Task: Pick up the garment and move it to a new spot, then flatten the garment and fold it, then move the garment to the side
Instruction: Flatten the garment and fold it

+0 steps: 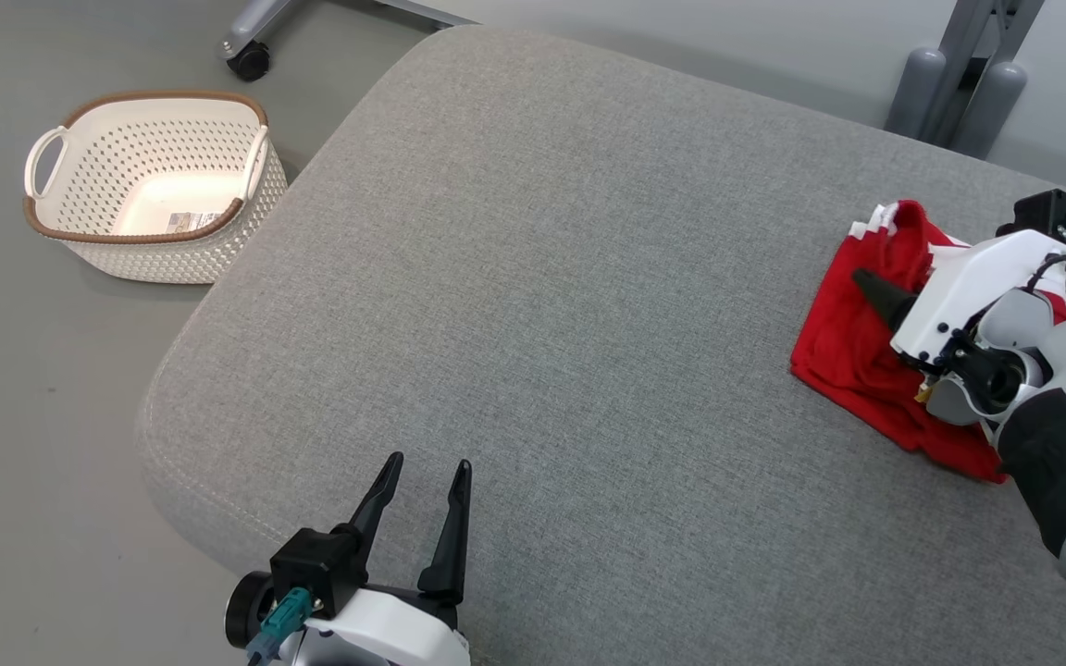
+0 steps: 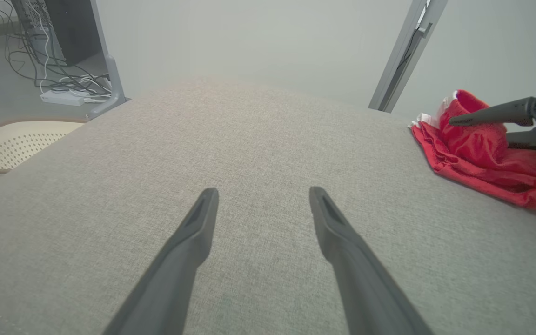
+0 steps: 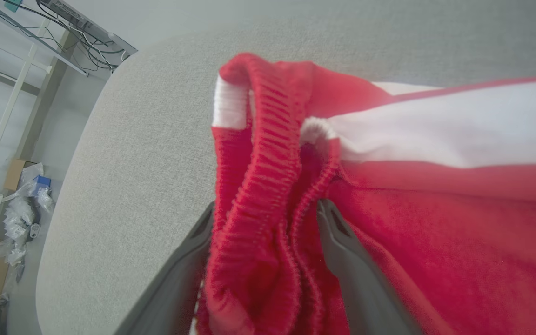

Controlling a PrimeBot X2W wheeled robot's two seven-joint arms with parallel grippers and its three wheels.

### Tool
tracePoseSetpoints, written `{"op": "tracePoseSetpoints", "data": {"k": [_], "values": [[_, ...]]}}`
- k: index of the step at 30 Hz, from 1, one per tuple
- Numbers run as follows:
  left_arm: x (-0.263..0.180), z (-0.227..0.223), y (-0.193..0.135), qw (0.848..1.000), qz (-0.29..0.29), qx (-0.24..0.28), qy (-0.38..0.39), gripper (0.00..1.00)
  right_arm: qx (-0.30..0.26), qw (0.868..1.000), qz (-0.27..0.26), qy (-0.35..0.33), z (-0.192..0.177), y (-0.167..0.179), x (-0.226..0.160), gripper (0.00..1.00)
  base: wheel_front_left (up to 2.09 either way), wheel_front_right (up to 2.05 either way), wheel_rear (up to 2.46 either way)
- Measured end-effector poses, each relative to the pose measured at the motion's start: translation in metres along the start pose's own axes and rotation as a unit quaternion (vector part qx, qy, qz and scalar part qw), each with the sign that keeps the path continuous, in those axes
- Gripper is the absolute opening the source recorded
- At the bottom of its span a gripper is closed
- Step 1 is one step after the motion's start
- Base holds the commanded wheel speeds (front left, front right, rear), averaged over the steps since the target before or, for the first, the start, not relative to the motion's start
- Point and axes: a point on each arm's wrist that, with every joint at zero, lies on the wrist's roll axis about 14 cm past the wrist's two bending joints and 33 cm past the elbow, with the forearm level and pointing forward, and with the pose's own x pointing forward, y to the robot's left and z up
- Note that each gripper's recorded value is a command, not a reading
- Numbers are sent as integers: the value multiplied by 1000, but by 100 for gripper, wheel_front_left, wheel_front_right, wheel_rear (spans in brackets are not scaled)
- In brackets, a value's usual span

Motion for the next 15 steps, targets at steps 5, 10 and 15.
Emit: {"op": "tracePoseSetpoints", "data": {"k": [5,10,15], "values": [[0,1,-3,1000,-4,-2,-2,100,12,1000,19,-14,5,19,-1,100,0,0,0],[-2,4,-2,1000,-5,-4,-8,100,6,999,48,-26,10,49,-6,100,0,0,0],[-4,8,-1,1000,-8,-2,-18,100,12,995,87,-51,21,84,-18,100,0,0,0]]}}
